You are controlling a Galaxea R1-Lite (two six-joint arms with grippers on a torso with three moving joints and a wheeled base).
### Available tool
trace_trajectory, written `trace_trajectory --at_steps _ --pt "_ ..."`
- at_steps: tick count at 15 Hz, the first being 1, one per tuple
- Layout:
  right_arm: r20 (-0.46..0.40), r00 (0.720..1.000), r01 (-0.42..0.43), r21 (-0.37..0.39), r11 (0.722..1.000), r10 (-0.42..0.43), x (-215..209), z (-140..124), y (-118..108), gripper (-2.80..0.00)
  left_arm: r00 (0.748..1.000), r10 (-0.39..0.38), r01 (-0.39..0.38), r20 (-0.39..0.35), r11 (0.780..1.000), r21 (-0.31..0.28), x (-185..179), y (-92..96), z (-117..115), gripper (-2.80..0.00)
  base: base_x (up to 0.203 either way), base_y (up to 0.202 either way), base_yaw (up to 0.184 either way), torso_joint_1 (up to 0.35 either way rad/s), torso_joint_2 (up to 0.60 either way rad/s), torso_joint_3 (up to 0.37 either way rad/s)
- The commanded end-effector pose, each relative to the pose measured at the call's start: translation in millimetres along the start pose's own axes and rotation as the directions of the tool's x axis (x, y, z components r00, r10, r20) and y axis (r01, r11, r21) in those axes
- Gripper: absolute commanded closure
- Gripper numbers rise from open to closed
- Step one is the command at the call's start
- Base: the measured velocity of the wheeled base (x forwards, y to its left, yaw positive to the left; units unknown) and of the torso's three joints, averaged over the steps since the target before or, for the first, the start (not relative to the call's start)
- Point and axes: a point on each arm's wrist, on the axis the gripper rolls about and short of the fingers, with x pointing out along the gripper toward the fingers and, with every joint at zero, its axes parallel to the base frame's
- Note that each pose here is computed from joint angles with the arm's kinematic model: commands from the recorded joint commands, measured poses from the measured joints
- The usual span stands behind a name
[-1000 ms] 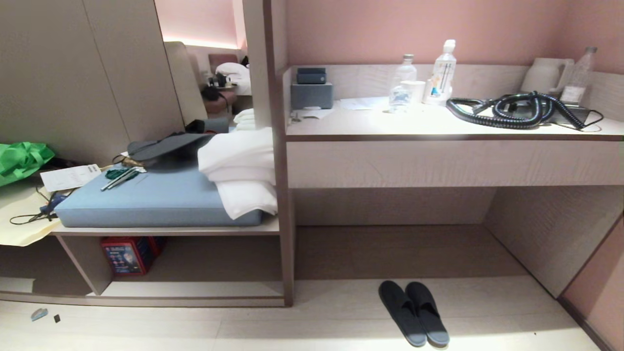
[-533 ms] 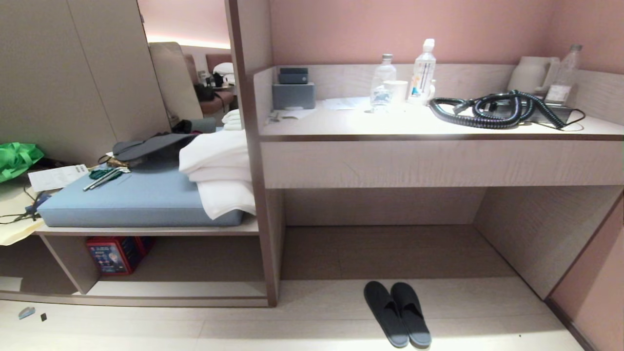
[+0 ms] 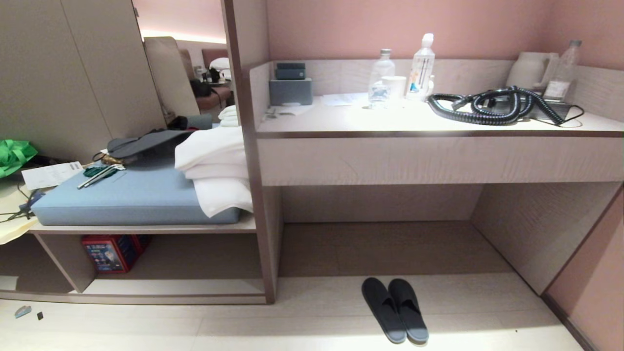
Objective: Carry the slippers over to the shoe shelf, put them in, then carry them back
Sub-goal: Pick up the slippers on the floor
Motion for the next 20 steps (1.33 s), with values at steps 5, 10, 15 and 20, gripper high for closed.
trace_trajectory --at_steps 5,10,15,20 --pt "-0.001 1.000 0.001 -0.001 1.000 -0.001 0.1 0.0 0.0 0.00 1.000 0.000 0.000 0.001 1.000 -0.001 0.0 0.0 0.0 0.00 0.000 0.000 0.000 0.001 0.00 -0.192" --pt "0.000 1.000 -0.002 -0.018 1.000 0.002 0.0 0.2 0.1 0.00 1.000 0.000 0.000 0.001 1.000 -0.003 0.0 0.0 0.0 0.00 0.000 0.000 0.000 0.002 0.00 -0.196" --pt "0.000 1.000 0.001 0.018 1.000 -0.001 0.0 0.2 0.0 0.00 1.000 0.000 0.000 0.001 1.000 -0.003 0.0 0.0 0.0 0.00 0.000 0.000 0.000 0.003 0.00 -0.201" --pt "0.000 1.000 0.001 0.018 1.000 -0.001 -0.1 0.4 0.0 0.00 1.000 0.000 0.000 0.000 1.000 -0.003 0.1 0.0 0.0 0.00 0.000 0.000 0.000 0.004 0.00 -0.197"
